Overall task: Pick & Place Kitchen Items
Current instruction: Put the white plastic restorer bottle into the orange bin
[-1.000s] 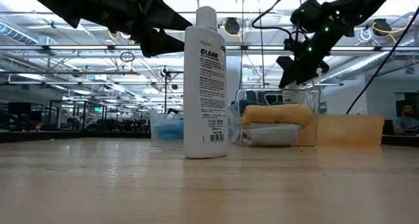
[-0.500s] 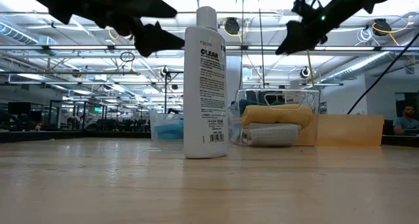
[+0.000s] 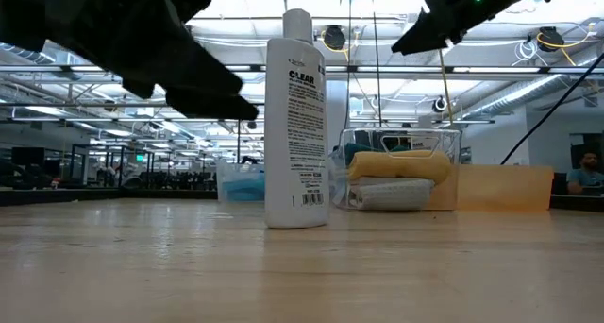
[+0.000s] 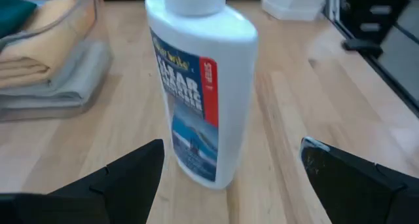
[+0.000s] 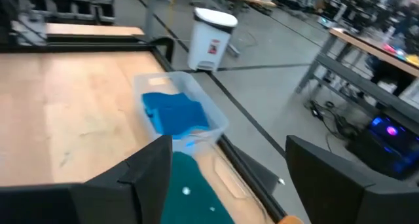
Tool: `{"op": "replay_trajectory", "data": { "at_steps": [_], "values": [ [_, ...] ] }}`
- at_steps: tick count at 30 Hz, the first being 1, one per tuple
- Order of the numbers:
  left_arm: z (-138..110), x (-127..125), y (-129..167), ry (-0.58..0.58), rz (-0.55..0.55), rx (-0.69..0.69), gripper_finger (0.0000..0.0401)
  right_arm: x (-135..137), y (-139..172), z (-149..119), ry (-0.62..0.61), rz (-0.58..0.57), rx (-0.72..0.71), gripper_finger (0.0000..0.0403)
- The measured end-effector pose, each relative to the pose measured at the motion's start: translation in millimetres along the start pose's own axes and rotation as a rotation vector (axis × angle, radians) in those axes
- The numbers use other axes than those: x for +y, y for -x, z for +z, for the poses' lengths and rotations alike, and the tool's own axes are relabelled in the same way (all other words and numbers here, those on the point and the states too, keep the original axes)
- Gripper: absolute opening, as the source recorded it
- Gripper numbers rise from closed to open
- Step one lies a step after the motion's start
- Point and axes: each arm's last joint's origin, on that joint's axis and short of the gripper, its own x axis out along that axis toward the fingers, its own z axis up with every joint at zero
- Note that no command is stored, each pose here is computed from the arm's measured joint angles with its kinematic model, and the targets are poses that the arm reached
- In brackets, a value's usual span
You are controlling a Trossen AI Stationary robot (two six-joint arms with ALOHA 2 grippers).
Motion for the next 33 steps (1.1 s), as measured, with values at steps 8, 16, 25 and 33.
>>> {"op": "replay_trajectory", "data": {
  "at_steps": [8, 16, 25, 33],
  "values": [
    [-15, -2, -22, 0.088, 0.142, -0.112, 0.0363, 17, 7, 8, 0.008, 0.086, -0.072, 0.0251],
    [-18, 0, -45, 0.102, 0.197, -0.123, 0.0363, 35, 15, 15, -0.003, 0.178, -0.136, 0.0251],
    [-11, 2, -62, 0.103, 0.215, -0.118, 0.0339, 69, 12, 12, 0.029, 0.315, -0.120, 0.0251],
    [-11, -1, -63, 0.090, 0.154, -0.096, 0.0187, 120, -7, 0, -0.009, 0.581, -0.074, 0.0251]
  ]
}}
